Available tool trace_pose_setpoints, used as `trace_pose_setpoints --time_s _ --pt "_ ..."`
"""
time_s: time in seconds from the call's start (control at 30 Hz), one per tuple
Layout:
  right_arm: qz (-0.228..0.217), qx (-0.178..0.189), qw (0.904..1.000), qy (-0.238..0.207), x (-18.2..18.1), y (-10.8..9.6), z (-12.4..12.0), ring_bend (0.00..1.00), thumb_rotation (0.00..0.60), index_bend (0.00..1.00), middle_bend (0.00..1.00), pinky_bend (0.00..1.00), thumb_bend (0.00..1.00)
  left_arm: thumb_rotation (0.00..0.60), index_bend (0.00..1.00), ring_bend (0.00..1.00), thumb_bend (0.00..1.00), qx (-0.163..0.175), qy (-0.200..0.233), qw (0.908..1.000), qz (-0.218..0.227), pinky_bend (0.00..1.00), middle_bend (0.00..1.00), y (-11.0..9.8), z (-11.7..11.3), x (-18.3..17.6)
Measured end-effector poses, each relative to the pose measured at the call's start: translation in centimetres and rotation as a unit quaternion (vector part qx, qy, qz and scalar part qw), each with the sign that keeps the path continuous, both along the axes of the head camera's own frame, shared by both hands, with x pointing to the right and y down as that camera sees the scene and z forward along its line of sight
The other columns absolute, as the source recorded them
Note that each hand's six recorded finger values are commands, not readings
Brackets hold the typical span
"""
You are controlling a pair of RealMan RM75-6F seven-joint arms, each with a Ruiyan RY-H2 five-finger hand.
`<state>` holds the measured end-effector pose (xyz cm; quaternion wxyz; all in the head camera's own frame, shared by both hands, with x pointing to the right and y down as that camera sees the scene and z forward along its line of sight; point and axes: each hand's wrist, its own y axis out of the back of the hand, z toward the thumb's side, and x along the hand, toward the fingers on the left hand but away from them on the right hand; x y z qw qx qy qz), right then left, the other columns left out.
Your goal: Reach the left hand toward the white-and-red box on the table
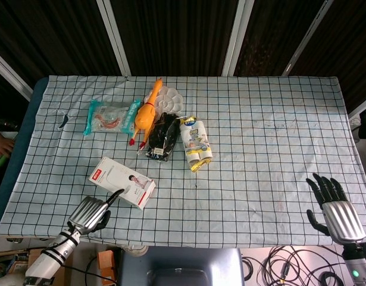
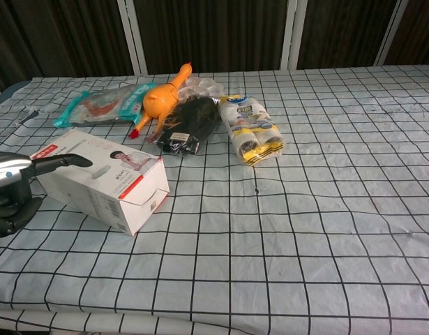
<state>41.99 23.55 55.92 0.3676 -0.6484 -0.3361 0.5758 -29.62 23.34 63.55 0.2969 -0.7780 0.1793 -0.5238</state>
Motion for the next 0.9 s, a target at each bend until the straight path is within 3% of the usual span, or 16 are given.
trace_pose_setpoints --time_s 0.13,0.17,0.27,0.33,0.47,0.63,0.77,0.9 --pt "-0.004 -0.002 1.0000 0.001 -0.1 0.1 0.1 0.00 0.600 0.00 0.00 0.00 0.39 0.600 0.00 0.96 0.65 0.016 0.007 0.9999 -0.001 0.95 0.97 -0.2 -0.7 -0.2" --pt "-0.004 -0.003 1.0000 0.001 -0.2 0.2 0.1 0.00 0.600 0.00 0.00 0.00 0.39 0.600 0.00 0.85 0.60 0.021 0.009 0.9997 0.000 0.84 0.85 -0.2 -1.0 -0.3" --pt "-0.008 -0.003 1.0000 0.003 -0.3 0.3 0.1 0.00 0.600 0.00 0.00 0.00 0.39 0.600 0.00 0.19 0.47 0.042 0.017 0.9989 0.006 0.32 0.15 -0.1 -2.1 -1.0" --pt "-0.012 -0.003 0.9999 0.005 -0.5 0.4 0.2 0.00 0.600 0.00 0.00 0.00 0.39 0.600 0.00 0.01 0.43 0.065 0.025 0.9975 0.006 0.14 0.00 0.1 -3.3 -1.9" --pt "-0.022 -0.004 0.9997 0.012 -0.9 0.8 0.5 0.00 0.600 0.00 0.00 0.00 0.39 0.600 0.00 0.00 0.42 0.120 0.043 0.9919 -0.008 0.03 0.00 1.0 -5.9 -4.6" --pt "-0.035 -0.006 0.9992 0.020 -1.6 1.4 0.9 0.00 0.600 0.00 0.00 0.00 0.39 0.600 0.00 0.00 0.42 0.166 0.036 0.9842 -0.049 0.01 0.00 3.8 -8.0 -10.6" --pt "-0.043 -0.008 0.9988 0.022 -2.1 1.7 1.2 0.00 0.600 0.00 0.00 0.00 0.39 0.600 0.00 0.00 0.42 0.147 0.024 0.9880 -0.041 0.01 0.00 6.1 -7.9 -13.0" --pt "-0.042 -0.007 0.9988 0.026 -1.9 1.8 1.1 0.00 0.600 0.00 0.00 0.00 0.39 0.600 0.00 0.00 0.42 0.122 0.029 0.9909 -0.048 0.01 0.00 6.9 -7.4 -13.0"
